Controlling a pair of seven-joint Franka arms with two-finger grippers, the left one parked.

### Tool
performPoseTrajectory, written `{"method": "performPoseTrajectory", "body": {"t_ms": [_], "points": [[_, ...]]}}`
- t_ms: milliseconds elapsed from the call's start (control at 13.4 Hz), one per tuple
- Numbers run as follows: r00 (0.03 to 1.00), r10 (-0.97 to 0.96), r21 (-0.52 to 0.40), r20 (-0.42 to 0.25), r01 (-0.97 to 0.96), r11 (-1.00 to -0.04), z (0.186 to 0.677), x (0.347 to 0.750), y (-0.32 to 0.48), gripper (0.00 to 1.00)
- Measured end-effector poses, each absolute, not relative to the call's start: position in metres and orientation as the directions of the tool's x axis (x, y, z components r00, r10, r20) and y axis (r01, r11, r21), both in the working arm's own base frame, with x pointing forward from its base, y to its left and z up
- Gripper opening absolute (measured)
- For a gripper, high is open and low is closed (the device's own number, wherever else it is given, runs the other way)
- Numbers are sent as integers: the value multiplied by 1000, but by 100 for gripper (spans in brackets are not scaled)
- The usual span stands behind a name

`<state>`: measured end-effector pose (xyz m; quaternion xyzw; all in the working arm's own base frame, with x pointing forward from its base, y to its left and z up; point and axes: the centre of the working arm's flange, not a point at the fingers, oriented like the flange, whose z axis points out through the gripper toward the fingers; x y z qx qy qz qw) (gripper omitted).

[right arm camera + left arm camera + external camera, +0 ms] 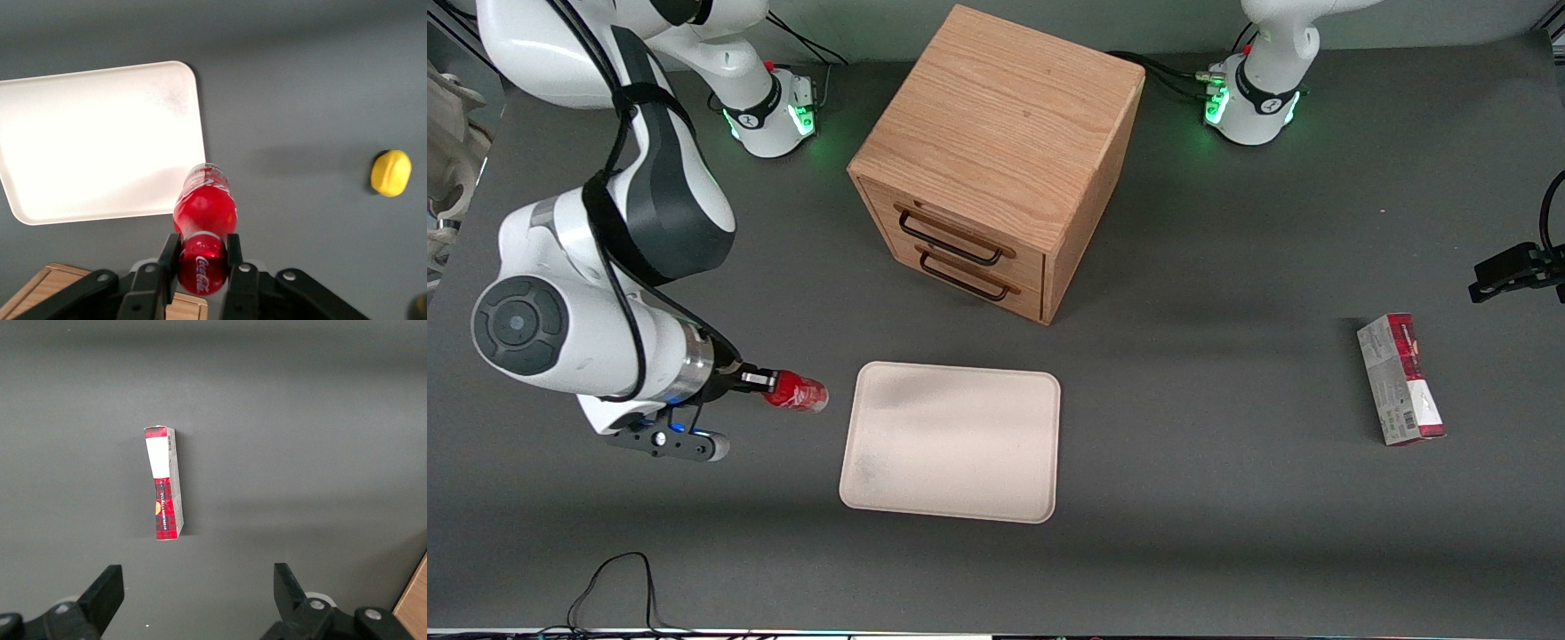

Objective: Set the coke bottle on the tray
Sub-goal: 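Lift the bottle and carry it over the cream tray, then lower the bottle onto the tray and open the right gripper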

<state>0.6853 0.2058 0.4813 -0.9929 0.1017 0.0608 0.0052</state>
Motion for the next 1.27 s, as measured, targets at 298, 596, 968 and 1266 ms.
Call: {"method": "performPoseTrajectory", "body": {"t_ms": [298, 596, 968, 1266], "points": [[967, -236, -17, -92, -239, -971, 456, 691, 243, 31], [965, -246, -21, -87, -249, -968, 432, 696, 258, 31], [960, -279, -54, -31, -280, -959, 393, 719, 253, 31], [957, -291, -26, -20, -291, -956, 347, 728, 255, 31]]}}
